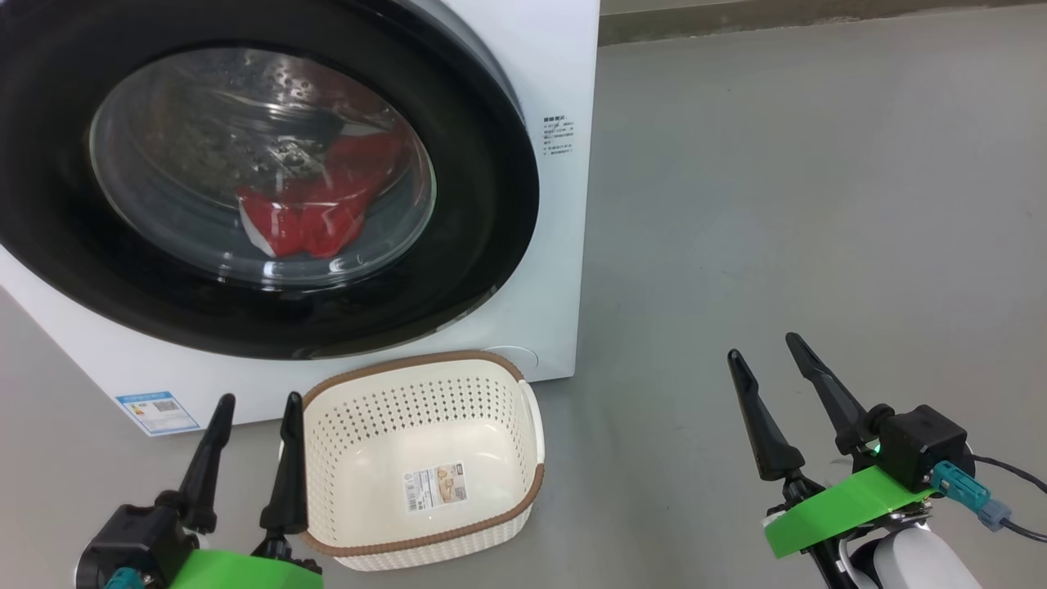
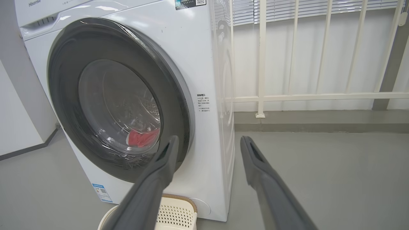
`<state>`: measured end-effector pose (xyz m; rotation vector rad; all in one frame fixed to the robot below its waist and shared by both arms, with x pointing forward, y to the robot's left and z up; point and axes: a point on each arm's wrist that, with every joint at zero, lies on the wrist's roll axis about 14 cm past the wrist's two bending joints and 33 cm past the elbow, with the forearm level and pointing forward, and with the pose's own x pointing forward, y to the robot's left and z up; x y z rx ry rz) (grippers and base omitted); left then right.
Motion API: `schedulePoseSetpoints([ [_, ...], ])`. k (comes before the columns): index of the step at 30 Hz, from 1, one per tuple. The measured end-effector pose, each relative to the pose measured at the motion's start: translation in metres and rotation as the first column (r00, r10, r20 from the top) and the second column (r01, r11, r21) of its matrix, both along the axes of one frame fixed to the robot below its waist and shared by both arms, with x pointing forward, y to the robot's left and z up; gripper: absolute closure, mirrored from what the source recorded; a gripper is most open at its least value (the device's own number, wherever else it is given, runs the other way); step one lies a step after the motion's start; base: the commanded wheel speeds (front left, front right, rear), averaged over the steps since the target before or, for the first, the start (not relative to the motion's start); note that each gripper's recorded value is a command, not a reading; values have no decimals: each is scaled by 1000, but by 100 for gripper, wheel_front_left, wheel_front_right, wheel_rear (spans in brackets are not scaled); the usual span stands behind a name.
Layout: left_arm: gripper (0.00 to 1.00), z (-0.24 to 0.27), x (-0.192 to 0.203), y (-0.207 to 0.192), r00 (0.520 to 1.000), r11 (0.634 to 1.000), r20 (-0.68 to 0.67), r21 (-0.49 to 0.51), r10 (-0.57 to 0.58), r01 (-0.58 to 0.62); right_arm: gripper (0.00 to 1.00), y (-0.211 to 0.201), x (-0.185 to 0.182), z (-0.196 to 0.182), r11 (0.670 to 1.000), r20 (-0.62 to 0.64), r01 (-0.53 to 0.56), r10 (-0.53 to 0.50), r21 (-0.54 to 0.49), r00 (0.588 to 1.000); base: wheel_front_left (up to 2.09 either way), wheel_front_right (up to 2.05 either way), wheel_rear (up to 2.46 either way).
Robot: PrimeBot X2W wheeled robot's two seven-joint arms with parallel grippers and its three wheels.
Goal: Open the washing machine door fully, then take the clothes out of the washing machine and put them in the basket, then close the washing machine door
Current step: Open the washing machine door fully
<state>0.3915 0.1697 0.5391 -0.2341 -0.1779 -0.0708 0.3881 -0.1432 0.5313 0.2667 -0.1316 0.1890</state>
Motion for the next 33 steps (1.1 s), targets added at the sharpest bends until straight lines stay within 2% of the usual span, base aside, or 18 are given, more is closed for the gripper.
schedulePoseSetpoints([
  [4, 0, 0, 0, 0, 1000, 1000, -1, 1, 0, 0, 0, 0, 0, -1, 1000, -3, 0, 0, -1, 1000, 0, 0, 0],
  [5, 0, -1, 0, 0, 1000, 1000, -2, 1, 0, 0, 16, 0, 0, -1, 1000, -4, -1, 1, -1, 1000, 0, 0, 0],
  [6, 0, -1, 0, 0, 1000, 1000, -2, 2, 0, 0, 50, 1, 0, -2, 1000, -7, -3, 3, -3, 1000, 0, 0, 0],
  [7, 0, -1, 0, 0, 1000, 1000, -4, 2, 0, 0, 58, 1, 0, -3, 1000, -8, -6, 6, -4, 1000, 0, 0, 0],
  [8, 0, -2, 1, 0, 1000, 1000, -5, 2, 0, 0, 75, 2, 0, -4, 1000, -11, -10, 10, -5, 1000, 0, 0, 0],
  [9, 0, -3, 1, 0, 1000, 1000, -7, 2, -1, 1, 99, 3, 0, -6, 1000, -16, -16, 16, -7, 1000, 0, 0, 0],
  [14, 0, -7, 4, -1, 1000, 1000, -19, 5, -4, 4, 100, 6, 5, -15, 999, -46, -36, 36, 6, 998, 0, 0, 0],
  [24, 0, -7, 18, 1, 1000, 1000, -13, 12, 3, -3, 100, 5, 40, -18, 988, -85, -40, 53, 146, 995, 0, 0, 0],
  [33, 0, -14, 34, 3, 1000, 1000, -22, 14, 7, -7, 100, 15, 88, -9, 946, -95, -72, 107, 316, 990, 0, 0, 0],
])
